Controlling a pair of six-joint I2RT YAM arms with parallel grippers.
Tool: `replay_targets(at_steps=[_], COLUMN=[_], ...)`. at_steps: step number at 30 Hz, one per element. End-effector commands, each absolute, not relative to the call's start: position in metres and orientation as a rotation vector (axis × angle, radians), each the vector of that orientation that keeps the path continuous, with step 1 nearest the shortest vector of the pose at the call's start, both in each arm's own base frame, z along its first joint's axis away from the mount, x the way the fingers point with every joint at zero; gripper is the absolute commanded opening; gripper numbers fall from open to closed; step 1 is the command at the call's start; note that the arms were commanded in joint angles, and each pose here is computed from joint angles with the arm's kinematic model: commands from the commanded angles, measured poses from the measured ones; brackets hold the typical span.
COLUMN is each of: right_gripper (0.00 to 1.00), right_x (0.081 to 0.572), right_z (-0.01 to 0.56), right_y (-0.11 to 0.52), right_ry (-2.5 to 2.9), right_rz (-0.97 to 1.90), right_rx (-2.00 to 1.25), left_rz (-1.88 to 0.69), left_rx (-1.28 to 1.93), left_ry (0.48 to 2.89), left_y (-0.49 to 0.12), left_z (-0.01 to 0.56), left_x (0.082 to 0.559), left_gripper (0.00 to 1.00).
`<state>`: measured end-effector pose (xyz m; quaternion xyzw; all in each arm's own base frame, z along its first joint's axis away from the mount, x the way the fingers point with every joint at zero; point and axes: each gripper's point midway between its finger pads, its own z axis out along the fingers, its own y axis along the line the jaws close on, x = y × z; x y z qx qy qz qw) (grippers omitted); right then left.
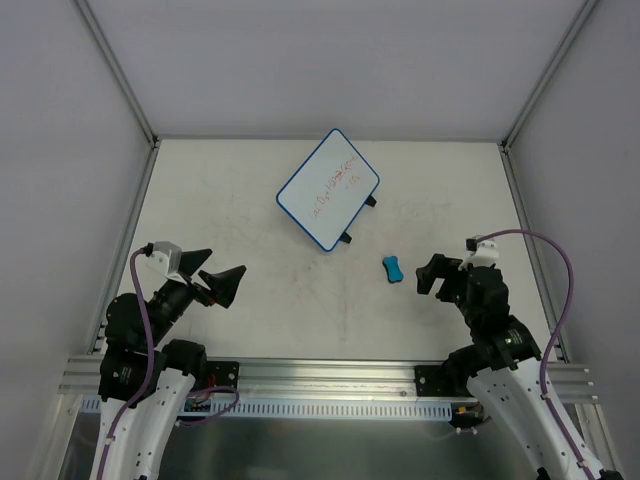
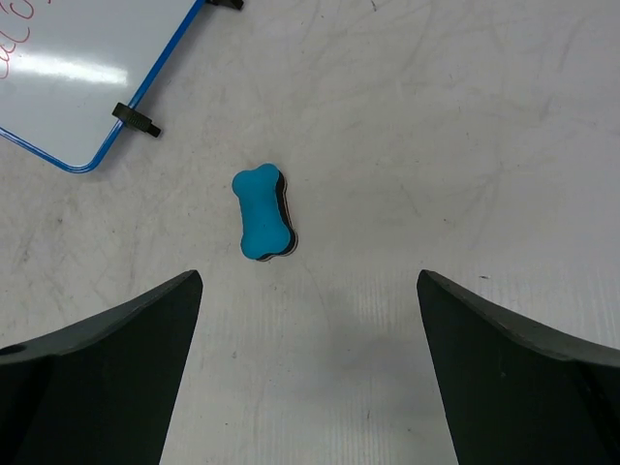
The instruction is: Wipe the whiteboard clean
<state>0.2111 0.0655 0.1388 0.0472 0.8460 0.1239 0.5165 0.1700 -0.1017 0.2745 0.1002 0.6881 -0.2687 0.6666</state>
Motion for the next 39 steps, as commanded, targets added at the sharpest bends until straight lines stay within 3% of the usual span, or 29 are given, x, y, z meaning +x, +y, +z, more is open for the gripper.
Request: replay_targets(at_steps=[1, 7, 13, 22, 39], right_gripper=[0.99, 0.99, 0.82, 0.70, 0.69], right_x=[0.213, 0.219, 0.230, 0.248, 0.278], right_z=[0.150, 0.162, 0.156, 0.131, 0.075], right_y=[0.071, 0.085, 0.101, 0.131, 0.139], right_ry=[2.007, 2.119, 2.271, 2.451, 2.631], right_rz=[0.334, 0.341, 0.352, 0.354, 0.210], right_rx=[0.111, -0.004, -0.065, -0.227, -0.371], left_rz=[-0.600, -0.598, -0.599, -0.598, -0.596], left_rx=[0.256, 0.257, 0.258, 0.257, 0.259], left_ry=[1.525, 1.523, 1.520, 1.519, 1.524], left_y=[-0.103, -0.103, -0.103, -0.102, -0.102], left_z=[0.279, 0.280, 0.280, 0.281, 0.280], left_x=[0.168, 0.168, 0.167, 0.167, 0.168], left_gripper=[0.99, 0.99, 0.99, 0.99, 0.99])
